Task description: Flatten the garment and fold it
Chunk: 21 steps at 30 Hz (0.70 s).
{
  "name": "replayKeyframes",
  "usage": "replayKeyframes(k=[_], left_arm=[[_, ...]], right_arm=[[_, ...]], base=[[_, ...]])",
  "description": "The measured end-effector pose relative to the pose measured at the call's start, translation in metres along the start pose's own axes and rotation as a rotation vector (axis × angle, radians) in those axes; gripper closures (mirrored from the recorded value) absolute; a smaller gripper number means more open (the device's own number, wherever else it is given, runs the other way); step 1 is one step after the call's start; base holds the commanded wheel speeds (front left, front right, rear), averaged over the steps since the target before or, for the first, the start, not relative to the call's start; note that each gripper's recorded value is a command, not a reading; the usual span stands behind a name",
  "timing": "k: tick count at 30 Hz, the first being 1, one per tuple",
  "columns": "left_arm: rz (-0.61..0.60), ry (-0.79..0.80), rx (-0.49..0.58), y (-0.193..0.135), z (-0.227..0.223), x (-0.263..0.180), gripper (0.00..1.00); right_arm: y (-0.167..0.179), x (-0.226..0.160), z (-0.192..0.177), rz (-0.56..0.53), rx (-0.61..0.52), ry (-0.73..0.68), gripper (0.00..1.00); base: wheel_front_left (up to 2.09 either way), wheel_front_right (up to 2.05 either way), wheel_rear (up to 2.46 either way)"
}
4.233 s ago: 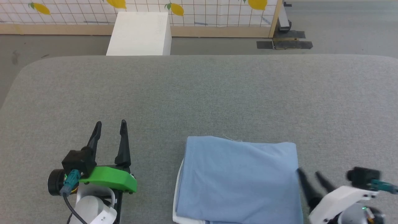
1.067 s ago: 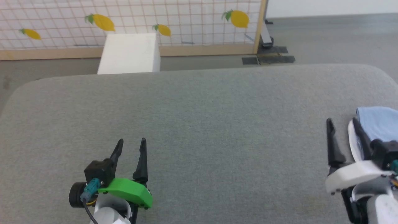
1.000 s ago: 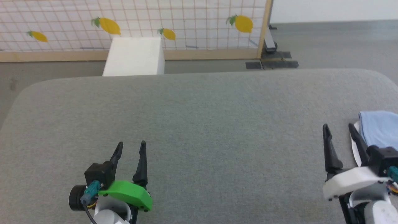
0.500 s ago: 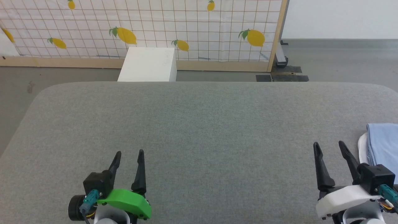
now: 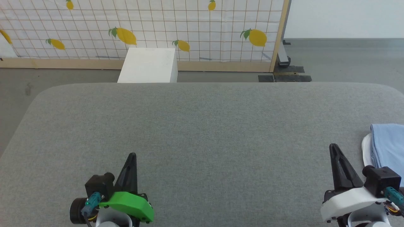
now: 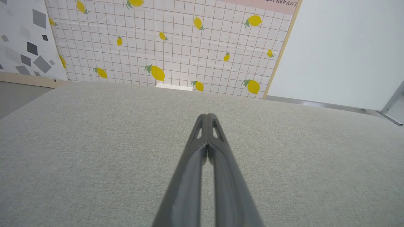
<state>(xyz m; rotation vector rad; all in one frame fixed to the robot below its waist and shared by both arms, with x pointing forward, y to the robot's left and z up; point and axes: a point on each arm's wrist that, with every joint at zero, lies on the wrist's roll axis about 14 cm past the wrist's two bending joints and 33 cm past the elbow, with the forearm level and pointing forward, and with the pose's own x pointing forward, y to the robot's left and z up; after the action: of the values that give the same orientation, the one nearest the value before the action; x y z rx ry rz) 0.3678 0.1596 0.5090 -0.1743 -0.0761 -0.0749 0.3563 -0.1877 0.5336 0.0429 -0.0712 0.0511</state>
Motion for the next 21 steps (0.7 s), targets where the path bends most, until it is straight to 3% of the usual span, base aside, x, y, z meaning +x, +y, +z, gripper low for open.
replayKeyframes(k=[21], left_arm=[[-0.004,0.007,0.027,-0.0006,0.0041,0.0033,1.0]], right_arm=[[0.0033,0.0007,-0.0041,0.01,-0.006,0.019,1.0]], base=[[0.0,0.0,0.0]])
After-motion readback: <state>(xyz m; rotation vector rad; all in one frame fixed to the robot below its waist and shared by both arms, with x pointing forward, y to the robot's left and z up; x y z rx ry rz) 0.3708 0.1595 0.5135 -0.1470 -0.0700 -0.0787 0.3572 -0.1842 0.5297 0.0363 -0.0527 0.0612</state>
